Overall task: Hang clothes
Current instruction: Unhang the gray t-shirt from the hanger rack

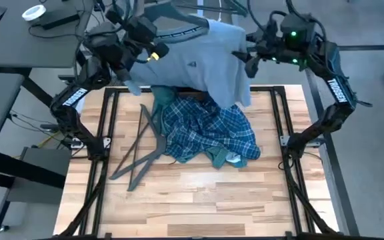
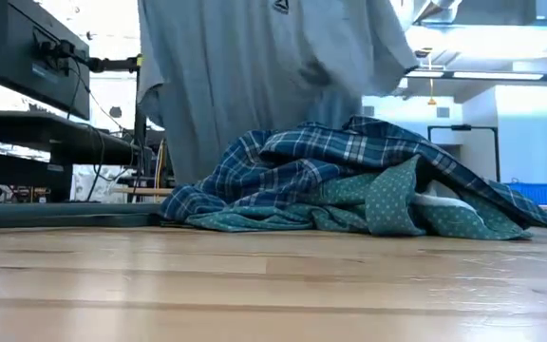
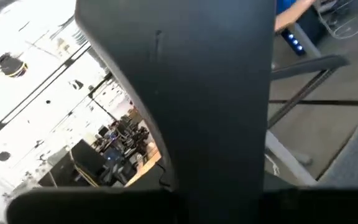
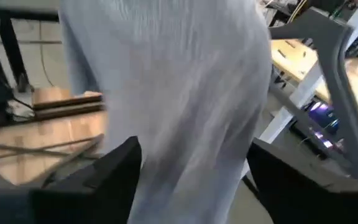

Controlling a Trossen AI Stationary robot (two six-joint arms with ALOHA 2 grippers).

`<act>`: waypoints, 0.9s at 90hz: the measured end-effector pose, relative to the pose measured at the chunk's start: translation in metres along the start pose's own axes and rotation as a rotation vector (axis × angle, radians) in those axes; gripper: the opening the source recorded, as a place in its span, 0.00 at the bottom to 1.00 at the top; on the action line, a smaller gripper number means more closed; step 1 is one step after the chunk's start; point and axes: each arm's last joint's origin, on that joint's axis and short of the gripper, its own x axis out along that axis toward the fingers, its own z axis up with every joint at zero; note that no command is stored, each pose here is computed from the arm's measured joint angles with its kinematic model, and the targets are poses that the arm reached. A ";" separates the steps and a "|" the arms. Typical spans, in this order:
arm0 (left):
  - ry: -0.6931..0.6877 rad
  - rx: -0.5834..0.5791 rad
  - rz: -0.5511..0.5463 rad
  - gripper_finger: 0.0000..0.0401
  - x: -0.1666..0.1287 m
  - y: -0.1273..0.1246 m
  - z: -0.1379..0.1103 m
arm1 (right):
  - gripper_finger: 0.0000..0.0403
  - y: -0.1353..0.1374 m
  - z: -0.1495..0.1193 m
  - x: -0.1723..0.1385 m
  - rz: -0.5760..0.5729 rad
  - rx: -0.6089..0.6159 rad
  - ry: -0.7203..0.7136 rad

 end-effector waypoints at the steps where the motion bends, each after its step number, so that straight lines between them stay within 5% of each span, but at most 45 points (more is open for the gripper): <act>1: -0.004 0.001 -0.004 0.09 0.000 0.000 0.000 | 0.70 0.000 0.000 0.001 0.000 0.003 0.004; 21: -0.020 0.013 -0.036 0.09 0.001 -0.004 -0.001 | 0.61 0.003 0.005 0.023 0.108 -0.013 -0.060; 41: 0.010 0.018 -0.030 0.09 -0.007 0.011 -0.006 | 0.06 -0.008 -0.007 0.018 0.067 -0.031 0.045; 57: 0.016 0.021 -0.034 0.09 -0.024 0.041 -0.016 | 0.00 -0.033 -0.015 -0.006 -0.025 0.060 0.055; 68: -0.029 0.075 -0.199 0.08 -0.044 0.057 -0.032 | 0.00 -0.047 -0.033 -0.009 -0.081 0.120 0.112; 81: -0.014 0.005 -0.308 0.06 -0.060 0.068 -0.046 | 0.00 -0.055 -0.053 -0.012 -0.109 0.176 0.116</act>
